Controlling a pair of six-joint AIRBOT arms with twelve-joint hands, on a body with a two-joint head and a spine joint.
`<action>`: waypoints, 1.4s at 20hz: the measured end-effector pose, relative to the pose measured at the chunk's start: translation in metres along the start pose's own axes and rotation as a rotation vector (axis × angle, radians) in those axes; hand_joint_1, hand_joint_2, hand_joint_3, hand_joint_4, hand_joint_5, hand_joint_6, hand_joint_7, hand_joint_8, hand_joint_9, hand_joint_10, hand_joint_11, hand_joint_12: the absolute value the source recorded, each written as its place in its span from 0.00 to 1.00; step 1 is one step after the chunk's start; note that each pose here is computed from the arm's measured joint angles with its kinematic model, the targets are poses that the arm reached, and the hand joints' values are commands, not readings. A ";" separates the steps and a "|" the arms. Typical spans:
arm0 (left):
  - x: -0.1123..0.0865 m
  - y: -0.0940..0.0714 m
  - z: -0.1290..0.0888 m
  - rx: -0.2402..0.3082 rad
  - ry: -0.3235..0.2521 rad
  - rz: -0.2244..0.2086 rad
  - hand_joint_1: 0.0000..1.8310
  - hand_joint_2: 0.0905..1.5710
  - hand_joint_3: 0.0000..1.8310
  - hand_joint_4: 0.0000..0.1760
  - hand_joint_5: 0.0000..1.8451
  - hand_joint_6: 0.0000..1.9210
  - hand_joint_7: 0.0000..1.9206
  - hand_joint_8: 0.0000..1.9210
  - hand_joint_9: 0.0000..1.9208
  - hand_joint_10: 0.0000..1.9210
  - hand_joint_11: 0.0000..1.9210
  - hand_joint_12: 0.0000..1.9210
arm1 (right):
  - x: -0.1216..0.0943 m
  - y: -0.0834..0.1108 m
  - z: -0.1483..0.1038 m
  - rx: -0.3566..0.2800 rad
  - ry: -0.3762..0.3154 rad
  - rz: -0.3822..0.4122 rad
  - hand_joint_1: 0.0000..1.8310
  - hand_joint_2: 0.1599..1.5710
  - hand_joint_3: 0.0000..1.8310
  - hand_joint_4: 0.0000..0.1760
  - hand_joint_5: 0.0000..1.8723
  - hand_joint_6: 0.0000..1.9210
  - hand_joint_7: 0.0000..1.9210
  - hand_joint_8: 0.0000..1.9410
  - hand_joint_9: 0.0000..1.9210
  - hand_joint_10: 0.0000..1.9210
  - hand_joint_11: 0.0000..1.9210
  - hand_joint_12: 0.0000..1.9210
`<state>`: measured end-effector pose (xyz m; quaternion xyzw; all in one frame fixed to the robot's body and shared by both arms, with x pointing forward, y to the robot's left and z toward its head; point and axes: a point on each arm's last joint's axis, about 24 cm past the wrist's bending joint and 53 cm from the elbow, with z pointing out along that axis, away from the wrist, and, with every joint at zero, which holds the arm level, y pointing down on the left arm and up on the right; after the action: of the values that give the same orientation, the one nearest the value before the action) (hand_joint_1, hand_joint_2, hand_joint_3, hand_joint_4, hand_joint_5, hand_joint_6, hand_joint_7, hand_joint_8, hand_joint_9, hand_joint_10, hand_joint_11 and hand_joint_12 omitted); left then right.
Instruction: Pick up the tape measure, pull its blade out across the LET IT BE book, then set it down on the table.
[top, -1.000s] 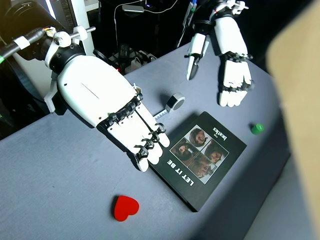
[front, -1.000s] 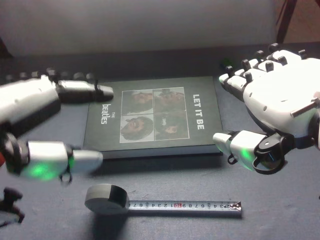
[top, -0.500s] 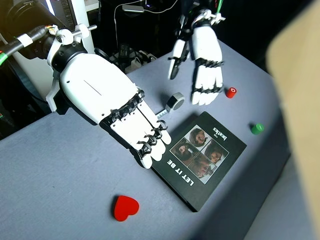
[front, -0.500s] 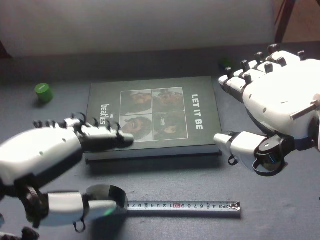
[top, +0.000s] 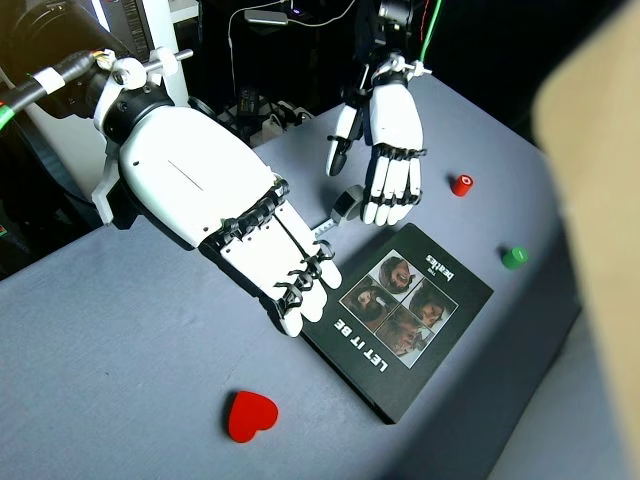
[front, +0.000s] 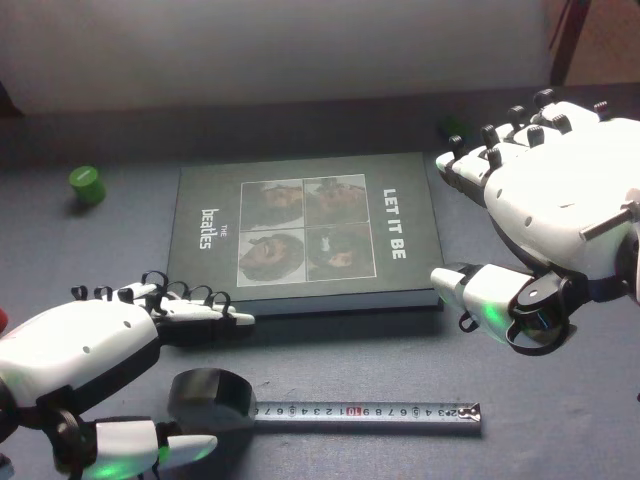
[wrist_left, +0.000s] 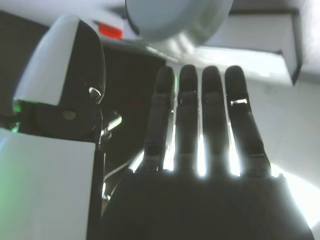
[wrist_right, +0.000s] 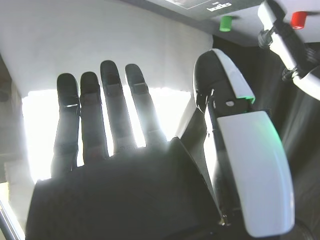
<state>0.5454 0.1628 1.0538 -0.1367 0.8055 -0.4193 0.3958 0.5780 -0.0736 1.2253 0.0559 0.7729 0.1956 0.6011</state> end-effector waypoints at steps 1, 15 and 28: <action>0.000 0.001 0.001 0.001 -0.004 -0.002 0.50 0.65 0.00 0.00 0.24 0.00 0.21 0.00 0.18 0.01 0.05 0.41 | 0.000 0.001 0.000 -0.002 0.000 -0.001 0.13 0.80 0.00 0.00 0.11 0.00 0.13 0.00 0.10 0.00 0.00 0.34; 0.013 0.020 0.007 -0.013 0.028 0.020 0.51 0.65 0.00 0.00 0.24 0.00 0.22 0.00 0.19 0.00 0.06 0.41 | 0.000 0.003 -0.001 -0.016 -0.008 -0.018 0.12 0.81 0.00 0.00 0.11 0.00 0.14 0.00 0.11 0.01 0.00 0.36; 0.015 0.021 0.012 -0.009 0.025 0.063 0.72 0.69 0.01 0.00 0.47 0.46 0.52 0.30 0.48 0.48 0.42 0.31 | -0.001 0.005 -0.001 -0.022 -0.013 -0.022 0.11 0.82 0.00 0.00 0.12 0.00 0.14 0.00 0.10 0.00 0.00 0.34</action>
<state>0.5470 0.1607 1.0253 -0.1078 0.8160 -0.4048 0.3982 0.5767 -0.0697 1.2278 0.0423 0.7672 0.1971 0.6089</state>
